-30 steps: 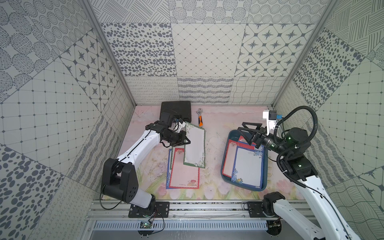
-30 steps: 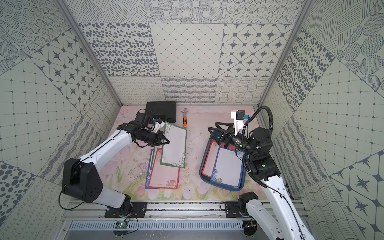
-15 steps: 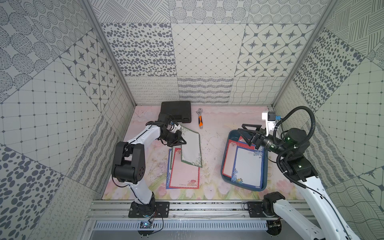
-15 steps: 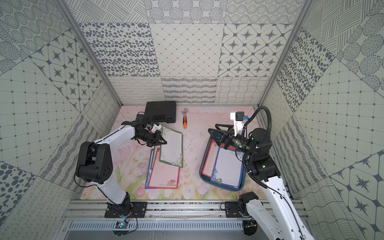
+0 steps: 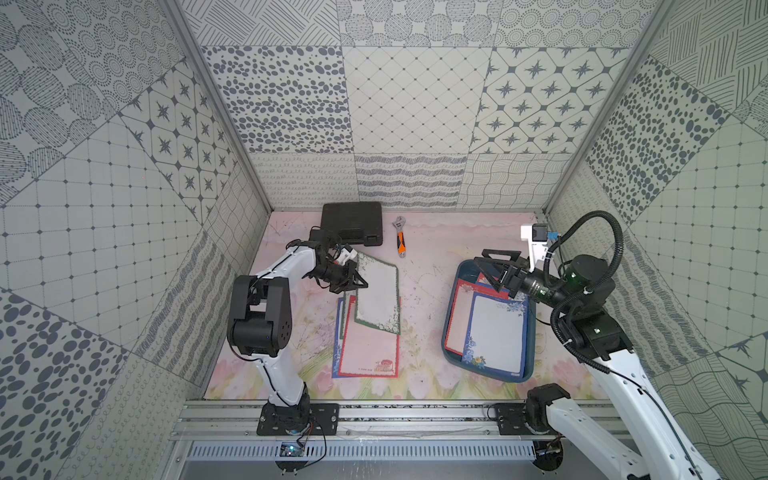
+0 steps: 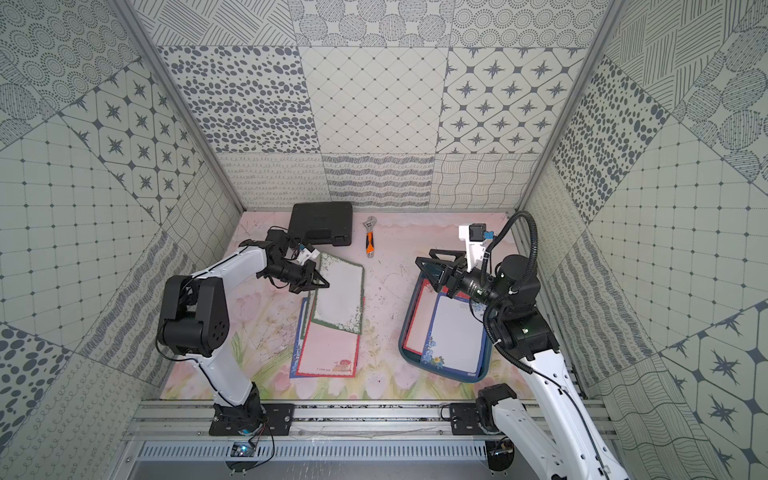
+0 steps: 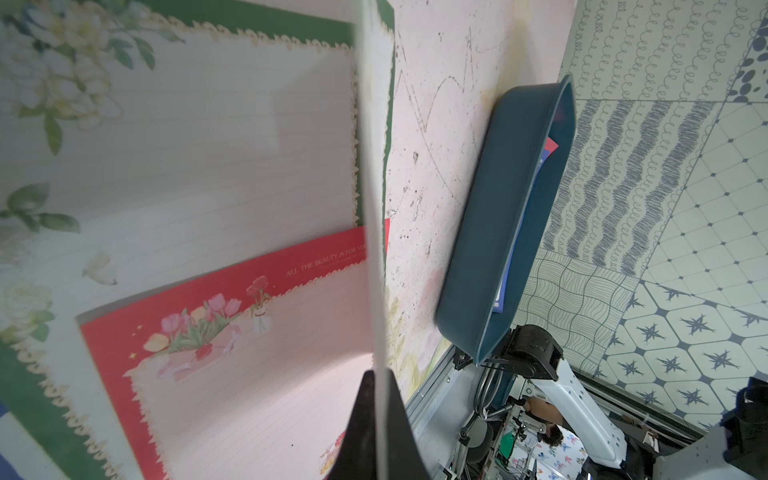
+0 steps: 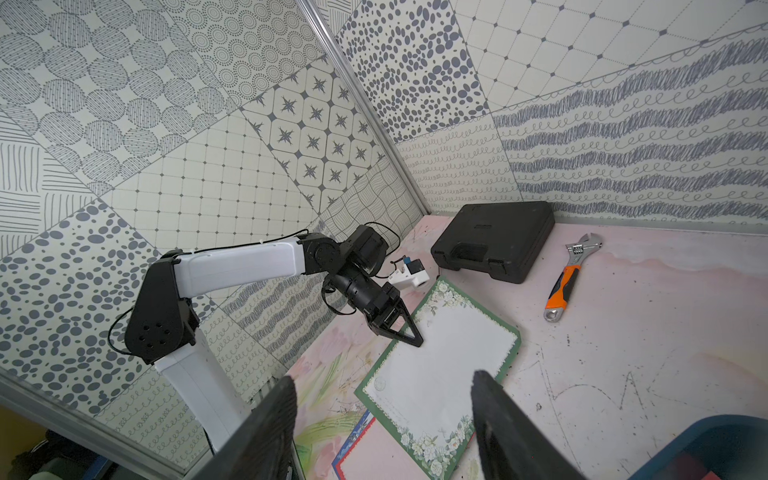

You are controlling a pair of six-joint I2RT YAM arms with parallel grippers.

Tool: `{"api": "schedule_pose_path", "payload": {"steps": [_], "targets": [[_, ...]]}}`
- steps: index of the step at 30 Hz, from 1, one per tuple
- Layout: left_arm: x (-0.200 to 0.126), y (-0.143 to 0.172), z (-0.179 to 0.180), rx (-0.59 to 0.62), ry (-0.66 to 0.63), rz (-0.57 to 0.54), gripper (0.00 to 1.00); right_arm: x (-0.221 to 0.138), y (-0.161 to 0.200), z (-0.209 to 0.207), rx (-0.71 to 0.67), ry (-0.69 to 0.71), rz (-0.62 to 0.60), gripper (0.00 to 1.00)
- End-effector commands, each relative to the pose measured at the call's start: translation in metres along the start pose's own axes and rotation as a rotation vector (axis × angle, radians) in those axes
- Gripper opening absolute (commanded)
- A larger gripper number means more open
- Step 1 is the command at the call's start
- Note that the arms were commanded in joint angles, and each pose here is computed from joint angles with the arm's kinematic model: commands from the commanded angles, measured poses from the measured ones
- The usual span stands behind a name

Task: Take out the stationery paper from the storage box
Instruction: Place the stationery paper at the center of the board.

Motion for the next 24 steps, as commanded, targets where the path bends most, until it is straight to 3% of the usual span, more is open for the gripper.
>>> {"api": "schedule_pose_path", "payload": {"steps": [1, 24], "targets": [[-0.003, 0.006, 0.0, 0.012, 0.061, 0.033, 0.0, 0.0, -0.006, 0.006, -0.026, -0.018, -0.021, 0.68], [0.011, 0.003, 0.048, -0.117, -0.147, 0.081, 0.02, 0.002, 0.001, -0.002, -0.022, 0.008, -0.008, 0.67]]}}
Point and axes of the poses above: each gripper's point midway between its finger pads, its own x axis out along the fingers, its own z axis along the line the jaws close on, y = z × x, the point moved 4 cm from there along -x, back along the fingers, and after that the axes turned 4 degrees about x, right-handed, at the moved point
